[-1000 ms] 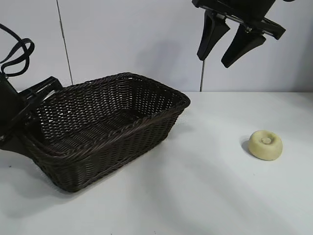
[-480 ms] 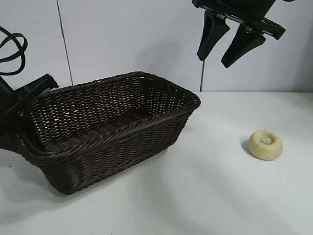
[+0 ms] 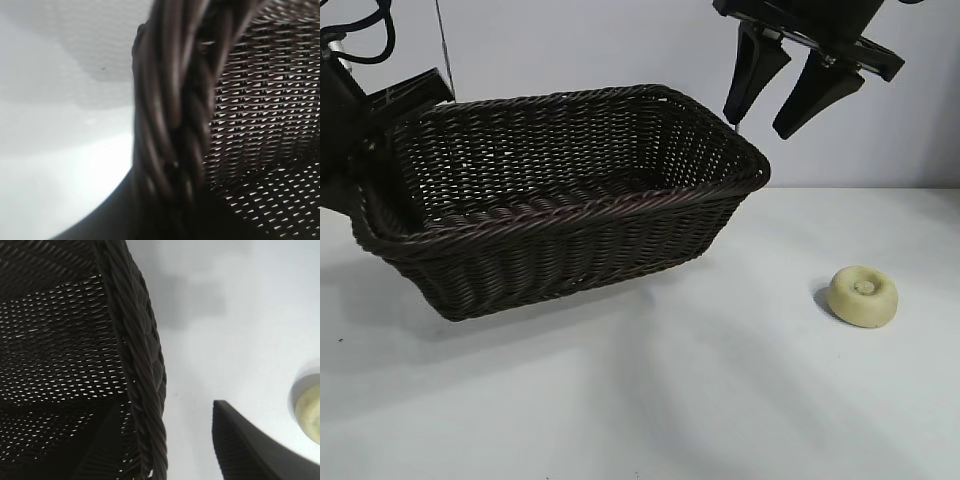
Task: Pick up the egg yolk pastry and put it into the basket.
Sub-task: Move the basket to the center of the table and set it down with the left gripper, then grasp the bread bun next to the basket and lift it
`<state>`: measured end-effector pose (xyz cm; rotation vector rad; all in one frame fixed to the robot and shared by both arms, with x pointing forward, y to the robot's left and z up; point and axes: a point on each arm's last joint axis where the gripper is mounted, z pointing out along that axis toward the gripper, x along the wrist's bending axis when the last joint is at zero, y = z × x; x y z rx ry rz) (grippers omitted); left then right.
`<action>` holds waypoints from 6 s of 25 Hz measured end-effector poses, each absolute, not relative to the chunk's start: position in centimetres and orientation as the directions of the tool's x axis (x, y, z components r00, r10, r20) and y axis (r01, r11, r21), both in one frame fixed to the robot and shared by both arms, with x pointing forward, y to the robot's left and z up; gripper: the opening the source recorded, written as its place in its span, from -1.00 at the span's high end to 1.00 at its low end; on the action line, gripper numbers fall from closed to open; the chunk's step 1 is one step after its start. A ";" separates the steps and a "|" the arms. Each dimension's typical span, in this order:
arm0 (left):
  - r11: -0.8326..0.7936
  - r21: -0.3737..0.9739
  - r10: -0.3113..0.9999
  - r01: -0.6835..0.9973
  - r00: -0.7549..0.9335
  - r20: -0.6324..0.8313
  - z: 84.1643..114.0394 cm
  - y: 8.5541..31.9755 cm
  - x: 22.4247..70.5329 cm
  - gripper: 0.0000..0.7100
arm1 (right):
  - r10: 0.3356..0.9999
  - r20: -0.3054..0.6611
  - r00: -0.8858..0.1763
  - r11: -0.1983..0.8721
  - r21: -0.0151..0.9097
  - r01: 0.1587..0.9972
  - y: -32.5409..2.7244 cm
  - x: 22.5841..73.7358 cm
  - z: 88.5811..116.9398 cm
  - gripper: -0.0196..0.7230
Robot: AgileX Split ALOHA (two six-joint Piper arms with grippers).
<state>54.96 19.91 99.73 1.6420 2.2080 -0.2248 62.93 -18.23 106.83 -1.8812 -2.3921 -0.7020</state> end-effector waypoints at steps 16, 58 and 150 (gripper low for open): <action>-0.060 0.017 0.937 0.998 0.063 -0.345 96.9 18.1 60.6 0.72 | 0.920 0.284 -0.271 0.173 0.327 0.929 -18.3 62.9 106.8 -0.13; -0.069 0.042 0.910 0.997 0.080 -0.407 94.3 17.2 62.2 -0.42 | 0.923 0.290 -0.254 0.154 0.327 0.932 -18.2 62.9 106.8 -0.13; 0.077 0.268 0.818 0.960 0.093 -0.567 103.7 17.7 55.9 -0.43 | 0.985 0.158 -0.071 0.031 0.244 0.969 -27.6 63.7 106.2 -0.13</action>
